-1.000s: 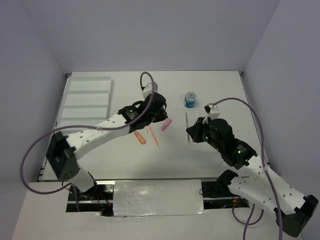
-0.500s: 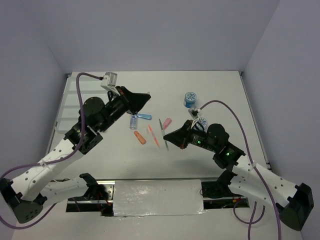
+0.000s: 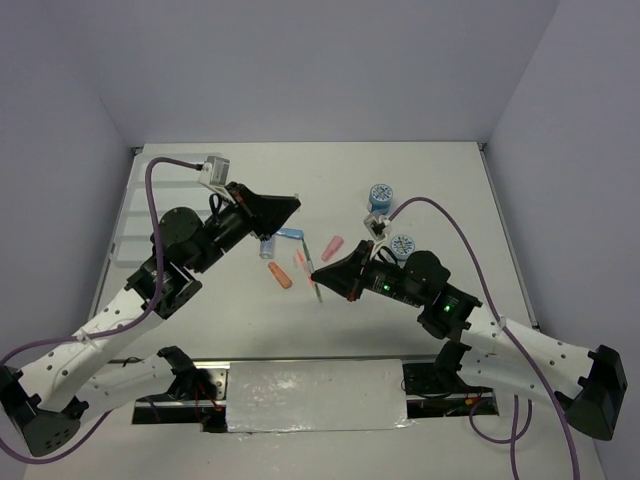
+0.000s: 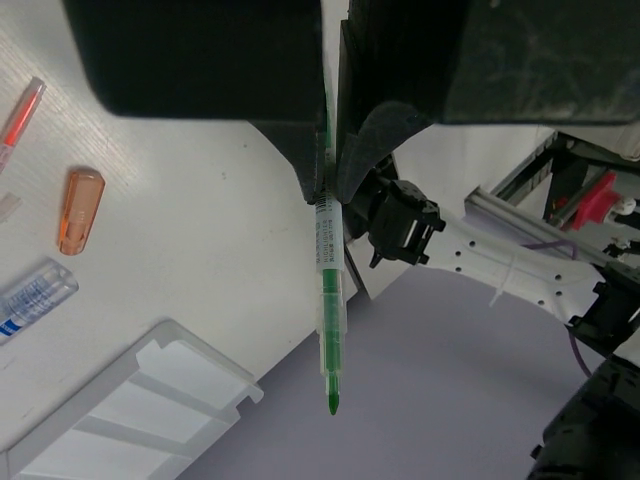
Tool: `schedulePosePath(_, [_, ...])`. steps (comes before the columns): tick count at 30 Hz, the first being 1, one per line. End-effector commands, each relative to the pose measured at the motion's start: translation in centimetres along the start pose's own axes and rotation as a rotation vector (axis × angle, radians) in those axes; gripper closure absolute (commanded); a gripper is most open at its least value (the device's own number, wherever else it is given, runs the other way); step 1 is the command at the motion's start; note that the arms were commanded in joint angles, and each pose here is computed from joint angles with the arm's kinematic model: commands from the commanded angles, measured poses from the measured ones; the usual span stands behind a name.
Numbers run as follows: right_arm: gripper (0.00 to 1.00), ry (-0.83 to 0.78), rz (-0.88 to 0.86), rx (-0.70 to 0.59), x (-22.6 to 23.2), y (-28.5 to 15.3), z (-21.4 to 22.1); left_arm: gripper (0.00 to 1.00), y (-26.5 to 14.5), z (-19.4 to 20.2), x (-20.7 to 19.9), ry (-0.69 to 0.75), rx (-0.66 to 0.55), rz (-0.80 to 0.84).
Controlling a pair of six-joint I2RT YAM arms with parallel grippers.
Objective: Sort the stationery into containers
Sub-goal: Close the pen cap on the pen.
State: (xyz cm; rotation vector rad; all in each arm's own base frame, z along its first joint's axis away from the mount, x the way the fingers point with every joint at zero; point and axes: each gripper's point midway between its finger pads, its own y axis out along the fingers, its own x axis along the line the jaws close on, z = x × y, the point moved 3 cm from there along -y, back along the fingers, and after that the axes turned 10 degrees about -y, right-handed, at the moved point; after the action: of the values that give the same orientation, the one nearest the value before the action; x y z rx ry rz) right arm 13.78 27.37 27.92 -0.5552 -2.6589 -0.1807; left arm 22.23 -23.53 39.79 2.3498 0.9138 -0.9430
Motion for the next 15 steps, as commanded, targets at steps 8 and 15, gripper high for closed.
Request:
schedulePosePath(8, [1.0, -0.053, -0.036, -0.152, 2.0, 0.1, -4.6, 1.0, -0.2, -0.1, -1.5, -0.038, -0.026, 0.126])
schedulePosePath(15, [1.0, -0.054, -0.016, -0.163, 1.8, 0.0, -4.9, 1.0, 0.2, 0.5, -1.3, -0.045, -0.006, 0.139])
